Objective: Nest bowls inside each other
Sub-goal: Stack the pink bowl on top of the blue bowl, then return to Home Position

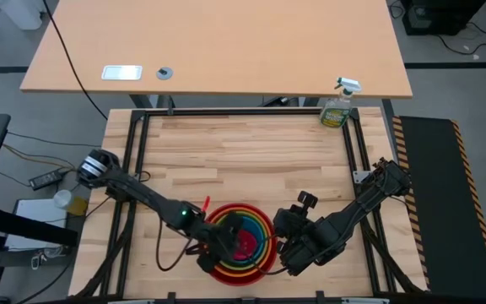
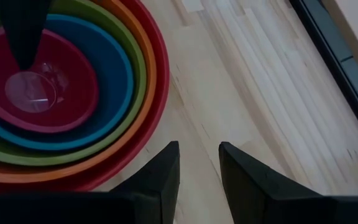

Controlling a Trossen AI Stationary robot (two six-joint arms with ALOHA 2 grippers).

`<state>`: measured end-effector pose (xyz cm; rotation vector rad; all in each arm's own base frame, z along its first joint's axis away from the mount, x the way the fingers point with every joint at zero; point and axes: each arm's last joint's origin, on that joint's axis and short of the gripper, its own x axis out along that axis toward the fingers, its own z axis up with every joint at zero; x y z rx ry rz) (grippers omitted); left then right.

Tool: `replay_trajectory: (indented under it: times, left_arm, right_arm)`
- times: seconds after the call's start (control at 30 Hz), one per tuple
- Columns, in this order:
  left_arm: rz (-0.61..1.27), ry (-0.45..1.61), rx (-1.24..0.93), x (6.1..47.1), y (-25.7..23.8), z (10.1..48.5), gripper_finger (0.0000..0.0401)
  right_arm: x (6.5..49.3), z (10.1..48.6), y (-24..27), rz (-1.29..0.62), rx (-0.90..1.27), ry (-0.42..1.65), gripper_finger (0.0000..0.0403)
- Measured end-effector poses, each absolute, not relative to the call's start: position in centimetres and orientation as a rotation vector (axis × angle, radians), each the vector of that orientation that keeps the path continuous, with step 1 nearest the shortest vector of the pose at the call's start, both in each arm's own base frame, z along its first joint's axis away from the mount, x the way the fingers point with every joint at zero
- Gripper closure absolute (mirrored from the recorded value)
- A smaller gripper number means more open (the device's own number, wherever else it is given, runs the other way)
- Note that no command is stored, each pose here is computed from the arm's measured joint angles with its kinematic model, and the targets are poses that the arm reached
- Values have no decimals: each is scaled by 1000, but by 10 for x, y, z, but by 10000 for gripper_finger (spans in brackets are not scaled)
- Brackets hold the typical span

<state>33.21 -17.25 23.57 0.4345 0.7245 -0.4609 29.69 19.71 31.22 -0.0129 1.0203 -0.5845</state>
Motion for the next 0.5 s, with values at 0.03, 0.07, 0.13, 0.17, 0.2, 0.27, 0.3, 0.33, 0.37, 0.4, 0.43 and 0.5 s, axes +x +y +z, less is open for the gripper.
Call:
replay_trajectory:
  times: [0.03,0.07,0.13,0.17,0.2,0.27,0.3,0.33,0.37,0.4,0.43,0.5]
  left_arm:
    - [-462,729,439,333,-173,234,155]
    - [-463,739,445,334,-174,230,155]
    - [-460,761,459,337,-174,222,155]
    - [-453,772,470,337,-175,218,155]
    - [-442,783,484,339,-174,214,155]
    - [-428,797,504,341,-173,209,155]
    - [-428,804,507,341,-173,207,155]
    - [-425,804,509,341,-173,207,155]
    - [-425,806,511,341,-173,207,155]
    - [-425,804,511,341,-172,207,155]
    - [-428,800,515,340,-172,209,155]
    - [-444,776,532,337,-174,217,155]
  right_arm:
    - [297,312,197,-584,-12,1020,280]
    - [297,312,197,-584,-12,1020,280]
    - [297,312,197,-584,-12,1019,280]
    - [297,312,197,-582,-12,1018,280]
    - [297,312,197,-581,-13,1018,280]
    - [297,312,197,-580,-11,1017,280]
    - [298,312,198,-580,-10,1016,280]
    - [298,312,198,-580,-10,1016,280]
    - [297,312,198,-579,-10,1016,280]
    - [297,312,198,-579,-9,1015,280]
    - [298,312,198,-578,-9,1015,280]
    - [297,312,198,-578,-9,1015,280]
